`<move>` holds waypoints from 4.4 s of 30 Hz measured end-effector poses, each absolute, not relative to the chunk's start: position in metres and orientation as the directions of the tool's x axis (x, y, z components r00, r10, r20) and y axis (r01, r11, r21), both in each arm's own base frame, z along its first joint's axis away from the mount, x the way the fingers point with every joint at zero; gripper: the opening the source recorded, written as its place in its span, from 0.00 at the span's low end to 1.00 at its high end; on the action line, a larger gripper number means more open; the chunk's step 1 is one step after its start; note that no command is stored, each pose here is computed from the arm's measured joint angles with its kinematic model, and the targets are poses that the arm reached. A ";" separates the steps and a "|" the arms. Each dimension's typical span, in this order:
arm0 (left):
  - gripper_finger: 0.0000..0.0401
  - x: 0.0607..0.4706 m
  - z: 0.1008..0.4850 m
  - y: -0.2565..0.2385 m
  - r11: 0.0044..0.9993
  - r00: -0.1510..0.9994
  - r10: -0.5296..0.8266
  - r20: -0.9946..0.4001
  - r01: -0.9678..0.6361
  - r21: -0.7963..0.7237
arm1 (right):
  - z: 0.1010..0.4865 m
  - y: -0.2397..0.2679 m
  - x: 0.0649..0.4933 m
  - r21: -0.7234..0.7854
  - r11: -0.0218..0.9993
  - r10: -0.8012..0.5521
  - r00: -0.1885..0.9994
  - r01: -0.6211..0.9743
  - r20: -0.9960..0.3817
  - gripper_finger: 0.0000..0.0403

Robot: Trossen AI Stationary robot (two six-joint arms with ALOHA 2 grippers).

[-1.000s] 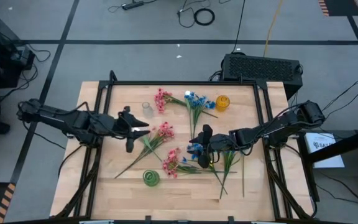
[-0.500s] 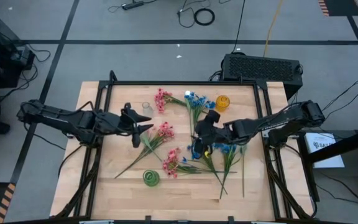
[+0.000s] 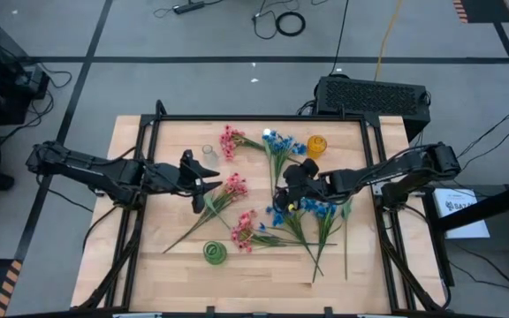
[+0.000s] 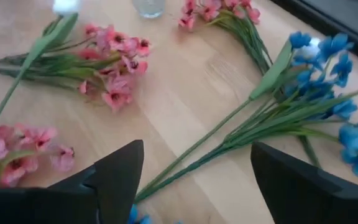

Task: Sort flowers into vase by color
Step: Put the top left blue flowers into the yellow vase

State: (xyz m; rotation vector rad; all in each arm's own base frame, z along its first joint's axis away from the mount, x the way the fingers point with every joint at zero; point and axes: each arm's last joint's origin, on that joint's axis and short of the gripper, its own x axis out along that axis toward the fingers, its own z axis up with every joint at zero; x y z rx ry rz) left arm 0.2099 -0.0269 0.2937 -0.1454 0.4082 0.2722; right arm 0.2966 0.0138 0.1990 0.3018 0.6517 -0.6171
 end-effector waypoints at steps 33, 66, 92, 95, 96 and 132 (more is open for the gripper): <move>0.36 0.213 0.298 -0.005 0.940 0.879 0.300 -0.369 -0.339 -0.045 | 0.127 -0.028 0.323 0.291 0.433 -0.472 0.490 0.853 -0.733 0.67; 0.36 0.213 0.298 -0.005 0.940 0.878 0.300 -0.374 -0.339 -0.041 | 0.131 -0.040 0.320 0.261 0.484 -0.433 0.488 0.835 -0.758 0.03; 0.36 0.240 0.309 -0.026 0.968 0.983 0.051 -0.175 -0.092 -0.234 | 0.294 0.002 0.298 0.288 0.931 -0.269 0.956 0.227 0.116 0.01; 0.36 0.255 0.299 -0.035 0.969 0.985 0.035 -0.168 -0.074 -0.234 | 0.280 0.019 0.305 0.289 0.943 -0.215 0.965 0.164 0.153 0.01; 0.36 0.261 0.296 -0.037 0.970 0.986 0.029 -0.164 -0.068 -0.235 | 0.276 0.026 0.308 0.299 0.944 -0.195 0.968 0.141 0.158 0.01; 0.83 0.319 0.270 -0.045 0.973 0.987 -0.054 0.151 0.085 -0.214 | 0.276 0.058 0.309 0.267 0.962 -0.138 0.940 0.052 0.312 0.03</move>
